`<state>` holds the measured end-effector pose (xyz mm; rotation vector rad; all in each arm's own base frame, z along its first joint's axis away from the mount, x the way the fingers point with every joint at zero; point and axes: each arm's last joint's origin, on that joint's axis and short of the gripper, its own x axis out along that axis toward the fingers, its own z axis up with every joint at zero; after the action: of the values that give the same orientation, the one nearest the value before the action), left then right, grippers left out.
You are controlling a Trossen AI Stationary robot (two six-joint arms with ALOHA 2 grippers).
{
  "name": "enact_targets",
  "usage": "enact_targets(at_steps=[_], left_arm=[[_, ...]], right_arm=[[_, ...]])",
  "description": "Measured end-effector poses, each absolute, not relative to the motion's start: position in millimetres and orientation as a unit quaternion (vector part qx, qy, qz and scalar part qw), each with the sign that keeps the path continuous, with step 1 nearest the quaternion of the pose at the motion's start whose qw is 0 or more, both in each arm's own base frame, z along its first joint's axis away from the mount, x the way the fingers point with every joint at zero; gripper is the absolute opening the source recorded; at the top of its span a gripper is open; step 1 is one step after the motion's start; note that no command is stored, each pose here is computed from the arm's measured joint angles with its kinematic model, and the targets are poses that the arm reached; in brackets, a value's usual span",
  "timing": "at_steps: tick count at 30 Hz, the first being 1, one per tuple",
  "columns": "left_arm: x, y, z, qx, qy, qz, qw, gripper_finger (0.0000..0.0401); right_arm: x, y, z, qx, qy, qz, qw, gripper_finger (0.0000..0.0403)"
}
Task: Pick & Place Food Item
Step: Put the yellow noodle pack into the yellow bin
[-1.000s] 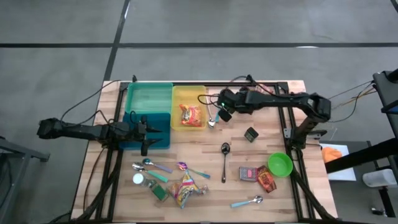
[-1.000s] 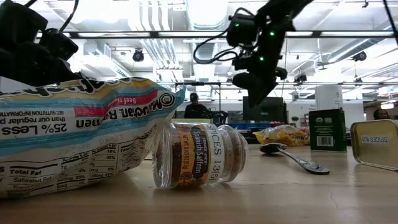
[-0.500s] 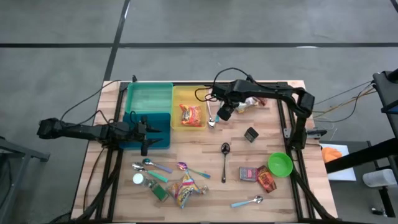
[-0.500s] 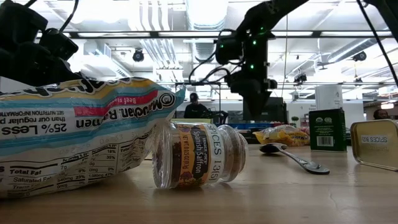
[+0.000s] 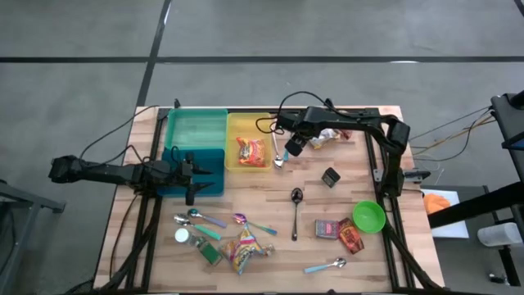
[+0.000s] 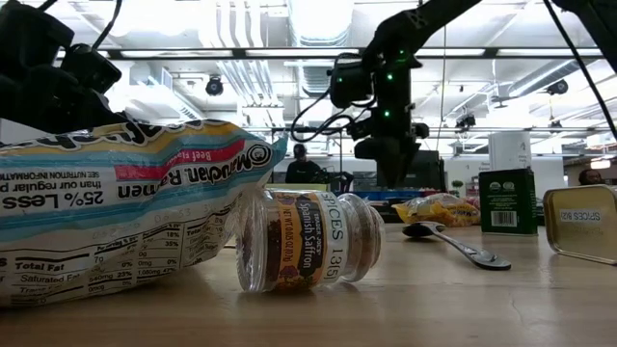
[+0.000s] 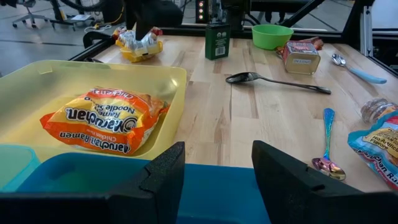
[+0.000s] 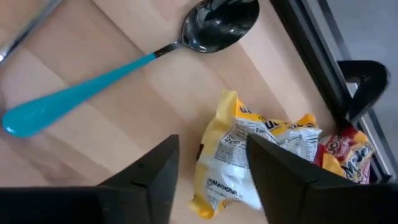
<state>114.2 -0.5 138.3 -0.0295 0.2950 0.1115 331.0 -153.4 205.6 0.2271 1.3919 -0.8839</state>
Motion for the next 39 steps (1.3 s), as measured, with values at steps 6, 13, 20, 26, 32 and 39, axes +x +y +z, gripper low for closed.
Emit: enact_targets(at_steps=[6, 13, 20, 26, 32, 39], left_arm=[[114.2, -0.5, 138.3, -0.015, 0.147, 0.056, 0.987, 0.0189], [114.2, -0.5, 138.3, -0.015, 0.147, 0.056, 0.987, 0.0189], [114.2, -0.6, 138.3, -0.015, 0.147, 0.055, 0.988, 0.0189], [114.2, -0.6, 138.3, -0.015, 0.147, 0.055, 0.988, 0.0189], [114.2, -0.6, 138.3, -0.015, 0.147, 0.055, 0.988, 0.0189], [114.2, -0.6, 138.3, -0.015, 0.147, 0.055, 0.988, 0.0189]], right_arm=[[332.2, -156.2, 203.8, 0.068, 0.631, -0.372, 0.677, 0.0261], [333.2, -166.7, 181.4, 0.066, 0.66, -0.365, 0.653, 0.0267], [332.3, -172.7, 170.2, 0.053, 0.681, -0.351, 0.641, 0.0267], [330.8, -179.8, 172.0, 0.039, 0.674, -0.36, 0.644, 0.0267], [328.9, -185.2, 170.3, 0.058, 0.67, -0.355, 0.649, 0.0267], [326.6, -186.7, 167.7, 0.064, 0.671, -0.358, 0.646, 0.0267]])
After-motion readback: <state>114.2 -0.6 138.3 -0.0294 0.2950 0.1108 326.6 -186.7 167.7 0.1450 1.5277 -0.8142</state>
